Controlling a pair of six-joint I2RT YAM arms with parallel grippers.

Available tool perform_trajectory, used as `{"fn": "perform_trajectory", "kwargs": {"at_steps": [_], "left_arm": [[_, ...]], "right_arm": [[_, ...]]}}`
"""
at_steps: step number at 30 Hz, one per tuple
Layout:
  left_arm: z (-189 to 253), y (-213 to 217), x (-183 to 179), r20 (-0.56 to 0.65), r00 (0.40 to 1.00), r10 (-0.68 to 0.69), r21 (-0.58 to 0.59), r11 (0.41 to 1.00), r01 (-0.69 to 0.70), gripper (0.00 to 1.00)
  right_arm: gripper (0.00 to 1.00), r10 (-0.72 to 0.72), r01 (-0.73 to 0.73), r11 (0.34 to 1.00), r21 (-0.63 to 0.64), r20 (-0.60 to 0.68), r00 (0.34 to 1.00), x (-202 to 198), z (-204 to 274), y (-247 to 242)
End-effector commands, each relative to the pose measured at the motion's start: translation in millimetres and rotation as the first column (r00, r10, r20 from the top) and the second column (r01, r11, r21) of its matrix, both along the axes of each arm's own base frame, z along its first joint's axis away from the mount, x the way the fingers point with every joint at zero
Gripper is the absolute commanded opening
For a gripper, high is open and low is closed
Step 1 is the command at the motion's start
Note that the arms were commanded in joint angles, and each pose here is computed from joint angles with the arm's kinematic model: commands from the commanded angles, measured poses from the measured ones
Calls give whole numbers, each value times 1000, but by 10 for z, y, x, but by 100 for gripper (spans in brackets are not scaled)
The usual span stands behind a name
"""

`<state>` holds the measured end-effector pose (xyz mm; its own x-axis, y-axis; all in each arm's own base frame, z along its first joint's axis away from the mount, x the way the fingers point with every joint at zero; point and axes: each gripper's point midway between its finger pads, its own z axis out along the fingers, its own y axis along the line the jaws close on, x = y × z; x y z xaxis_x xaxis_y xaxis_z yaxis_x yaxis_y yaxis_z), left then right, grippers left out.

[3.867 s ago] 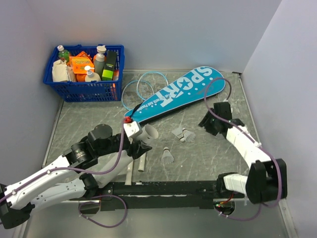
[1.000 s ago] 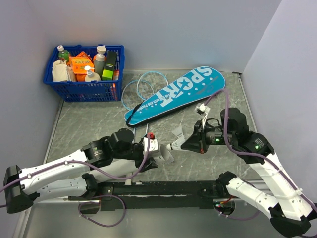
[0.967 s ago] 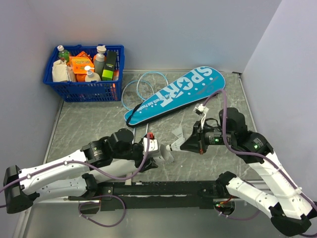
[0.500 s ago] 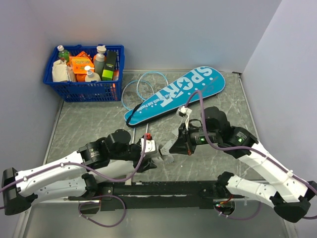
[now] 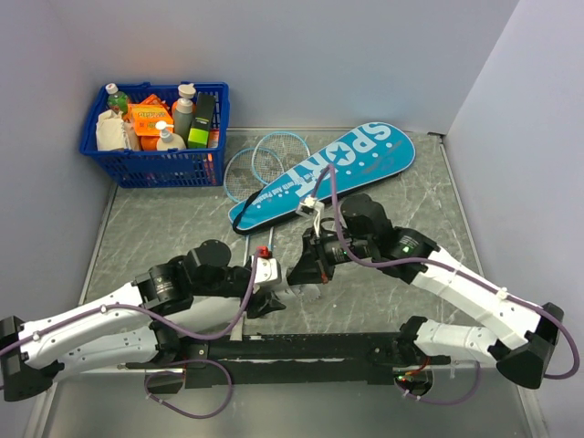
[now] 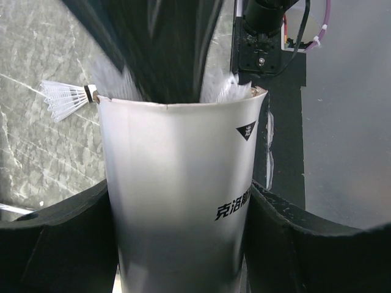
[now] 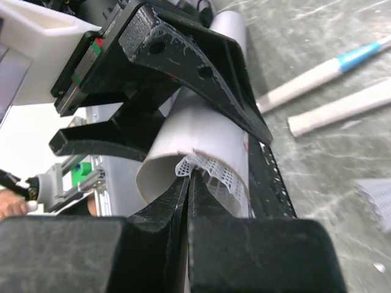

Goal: Pack up the badminton gear

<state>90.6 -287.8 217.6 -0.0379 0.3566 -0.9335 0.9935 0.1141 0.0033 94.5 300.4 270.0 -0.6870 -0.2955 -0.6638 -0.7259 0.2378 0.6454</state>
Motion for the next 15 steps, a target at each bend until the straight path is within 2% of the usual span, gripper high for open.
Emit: {"fn": "perform_trajectory", "kwargs": {"at_steps": [1, 13, 15], "left_arm": [[143, -5, -60, -39, 999, 9, -59, 998, -12, 1], [326, 51, -21, -3, 999, 47, -127, 991, -47, 1], [336, 57, -6, -3, 998, 59, -130, 990, -59, 1]], "right_arm": [[0, 44, -44, 997, 68, 6, 999, -43, 80, 191], [0, 115, -109, 987, 120, -45, 992, -269, -29, 444], [13, 109, -103, 987, 122, -45, 993, -275, -24, 452]]}}
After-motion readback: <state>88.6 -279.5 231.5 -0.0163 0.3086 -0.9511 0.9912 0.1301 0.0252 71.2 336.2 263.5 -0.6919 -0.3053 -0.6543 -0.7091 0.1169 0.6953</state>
